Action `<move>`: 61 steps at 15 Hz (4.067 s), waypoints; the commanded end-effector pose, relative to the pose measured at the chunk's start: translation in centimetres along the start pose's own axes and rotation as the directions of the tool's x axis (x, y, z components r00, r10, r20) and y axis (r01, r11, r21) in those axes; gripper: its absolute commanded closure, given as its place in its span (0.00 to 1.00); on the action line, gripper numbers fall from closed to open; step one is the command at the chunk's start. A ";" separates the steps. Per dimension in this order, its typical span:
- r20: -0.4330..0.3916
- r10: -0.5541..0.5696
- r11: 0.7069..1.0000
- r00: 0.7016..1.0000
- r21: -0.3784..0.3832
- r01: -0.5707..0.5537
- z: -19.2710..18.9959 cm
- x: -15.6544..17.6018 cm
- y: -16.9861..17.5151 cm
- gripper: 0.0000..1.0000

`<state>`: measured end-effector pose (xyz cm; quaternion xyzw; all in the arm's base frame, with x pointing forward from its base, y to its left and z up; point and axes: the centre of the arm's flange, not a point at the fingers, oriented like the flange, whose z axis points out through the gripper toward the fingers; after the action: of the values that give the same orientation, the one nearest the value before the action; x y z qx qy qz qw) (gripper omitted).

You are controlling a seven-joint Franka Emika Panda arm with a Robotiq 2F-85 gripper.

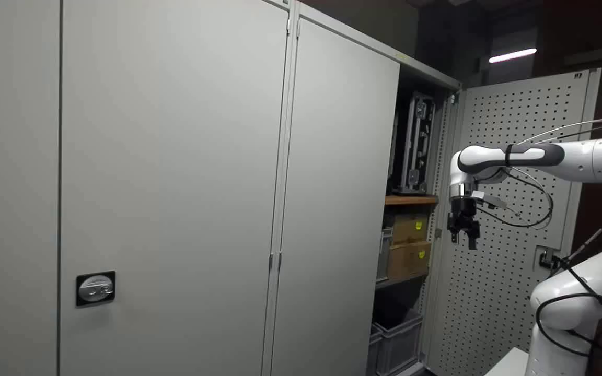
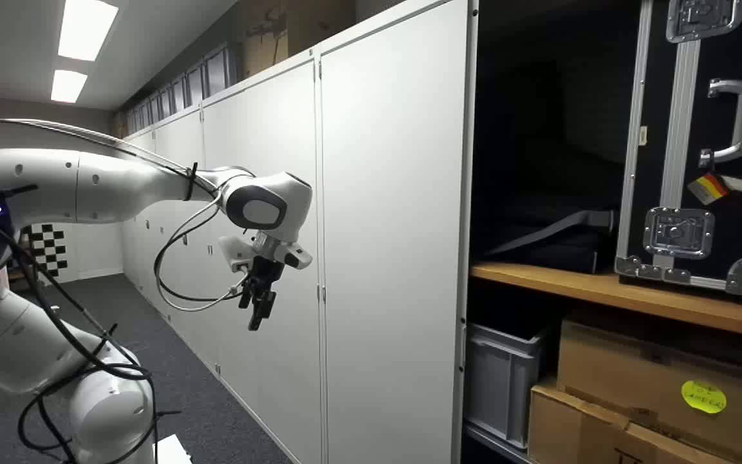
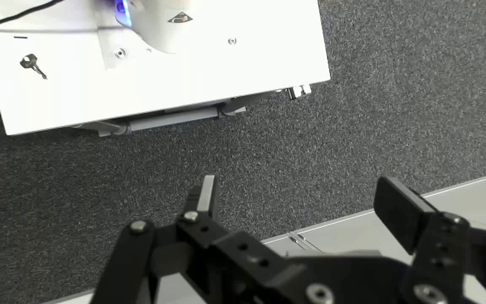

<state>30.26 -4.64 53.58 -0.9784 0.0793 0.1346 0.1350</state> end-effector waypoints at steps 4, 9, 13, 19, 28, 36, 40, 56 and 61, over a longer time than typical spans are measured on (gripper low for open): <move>0.000 0.000 1.000 1.000 0.000 0.000 0.0 0.0 0.0 0.00; 0.000 0.000 1.000 1.000 0.000 0.000 0.0 0.0 0.0 0.00; -0.004 0.026 1.000 1.000 -0.018 -0.026 0.7 0.5 2.6 0.00; -0.074 0.117 0.985 0.990 -0.115 -0.125 2.5 2.5 10.0 0.00; -0.167 0.292 0.937 0.942 -0.145 -0.317 6.5 6.2 21.1 0.00; -0.348 0.354 0.887 0.868 -0.168 -0.429 8.7 4.8 32.8 0.00; -0.457 0.338 0.865 0.822 -0.192 -0.463 8.9 3.1 37.8 0.00; -0.724 0.466 0.653 0.509 -0.107 -0.750 0.5 -8.6 55.8 0.00; -0.729 0.463 0.652 0.504 -0.105 -0.751 1.1 -9.0 53.7 0.00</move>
<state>11.14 -54.30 42.12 -0.8693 0.4376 -0.1576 -0.1674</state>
